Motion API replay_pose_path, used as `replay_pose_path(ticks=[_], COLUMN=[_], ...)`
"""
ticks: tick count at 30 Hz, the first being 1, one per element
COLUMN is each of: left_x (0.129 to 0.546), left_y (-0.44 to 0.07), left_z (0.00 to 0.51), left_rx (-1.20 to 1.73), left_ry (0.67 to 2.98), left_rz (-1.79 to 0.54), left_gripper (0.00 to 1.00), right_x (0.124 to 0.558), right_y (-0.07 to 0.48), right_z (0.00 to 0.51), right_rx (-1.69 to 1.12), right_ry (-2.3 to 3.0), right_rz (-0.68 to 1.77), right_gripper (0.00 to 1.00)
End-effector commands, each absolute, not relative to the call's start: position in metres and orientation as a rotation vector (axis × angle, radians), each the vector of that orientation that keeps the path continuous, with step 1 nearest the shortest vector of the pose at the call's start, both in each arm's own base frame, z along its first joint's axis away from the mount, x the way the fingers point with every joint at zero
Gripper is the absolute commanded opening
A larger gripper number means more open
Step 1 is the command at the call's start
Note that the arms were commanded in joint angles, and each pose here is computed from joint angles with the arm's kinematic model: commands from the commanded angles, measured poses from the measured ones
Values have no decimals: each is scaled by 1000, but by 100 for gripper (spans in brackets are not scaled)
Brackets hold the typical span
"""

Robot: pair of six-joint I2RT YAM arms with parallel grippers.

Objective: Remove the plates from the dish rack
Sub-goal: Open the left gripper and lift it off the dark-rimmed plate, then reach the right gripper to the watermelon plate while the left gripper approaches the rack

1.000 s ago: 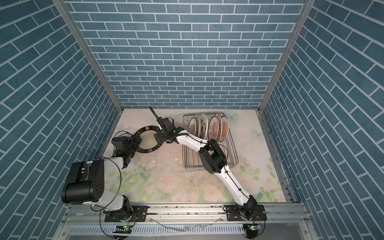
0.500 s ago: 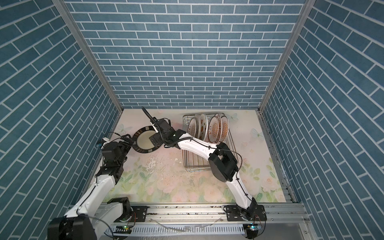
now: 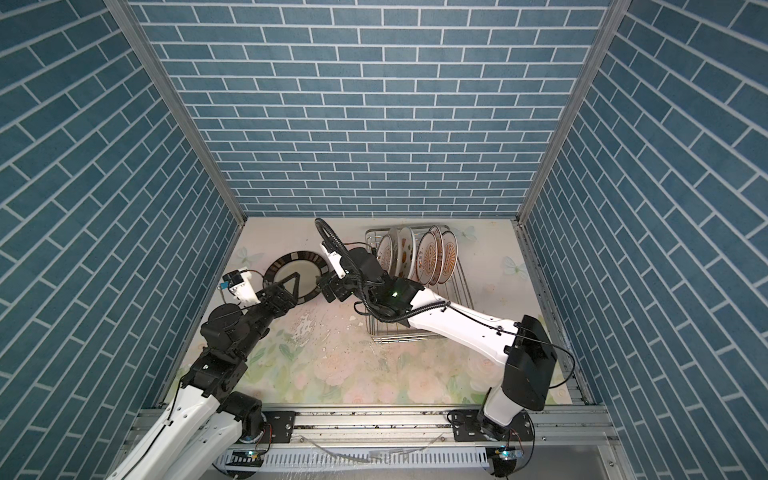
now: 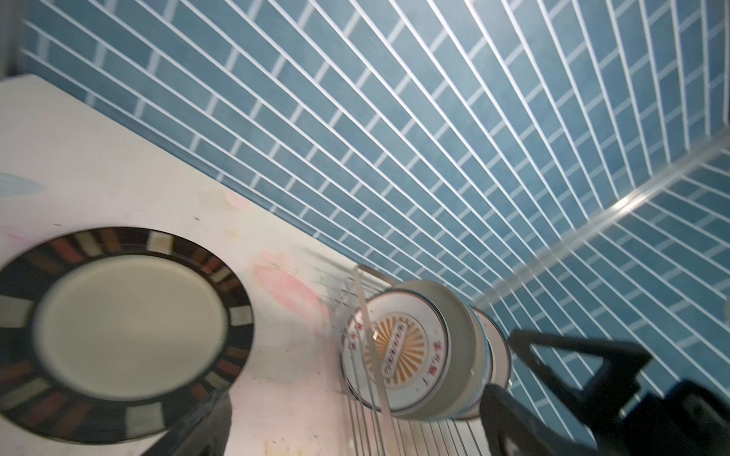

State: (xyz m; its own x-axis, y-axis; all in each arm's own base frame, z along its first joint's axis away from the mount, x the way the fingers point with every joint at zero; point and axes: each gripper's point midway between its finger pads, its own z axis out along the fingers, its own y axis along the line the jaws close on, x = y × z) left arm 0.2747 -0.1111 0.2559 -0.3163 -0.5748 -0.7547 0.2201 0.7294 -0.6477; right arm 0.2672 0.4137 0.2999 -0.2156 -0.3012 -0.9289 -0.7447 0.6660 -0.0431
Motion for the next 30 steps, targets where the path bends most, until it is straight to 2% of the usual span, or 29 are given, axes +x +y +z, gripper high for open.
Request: replay_pose_path(ticks=[1, 6, 10, 17, 30], left_x=[264, 246, 228, 224, 221], left_y=[-140, -172, -201, -235, -264], left_z=[261, 265, 279, 275, 279], left_rx=[-126, 21, 165, 285, 343], left_ry=[1722, 1716, 1625, 1682, 1592], left_rz=[-861, -956, -1092, -1095, -1161], left_gripper=[100, 100, 100, 100, 100], right_x=[264, 256, 252, 245, 280], right_y=[377, 334, 304, 270, 234], right_z=[301, 307, 315, 316, 308], right_rx=[-774, -694, -623, -533, -323], right_ry=[1836, 1838, 1847, 1815, 1911], right_rz=[423, 361, 323, 344, 394], right_gripper=[99, 99, 99, 99, 99])
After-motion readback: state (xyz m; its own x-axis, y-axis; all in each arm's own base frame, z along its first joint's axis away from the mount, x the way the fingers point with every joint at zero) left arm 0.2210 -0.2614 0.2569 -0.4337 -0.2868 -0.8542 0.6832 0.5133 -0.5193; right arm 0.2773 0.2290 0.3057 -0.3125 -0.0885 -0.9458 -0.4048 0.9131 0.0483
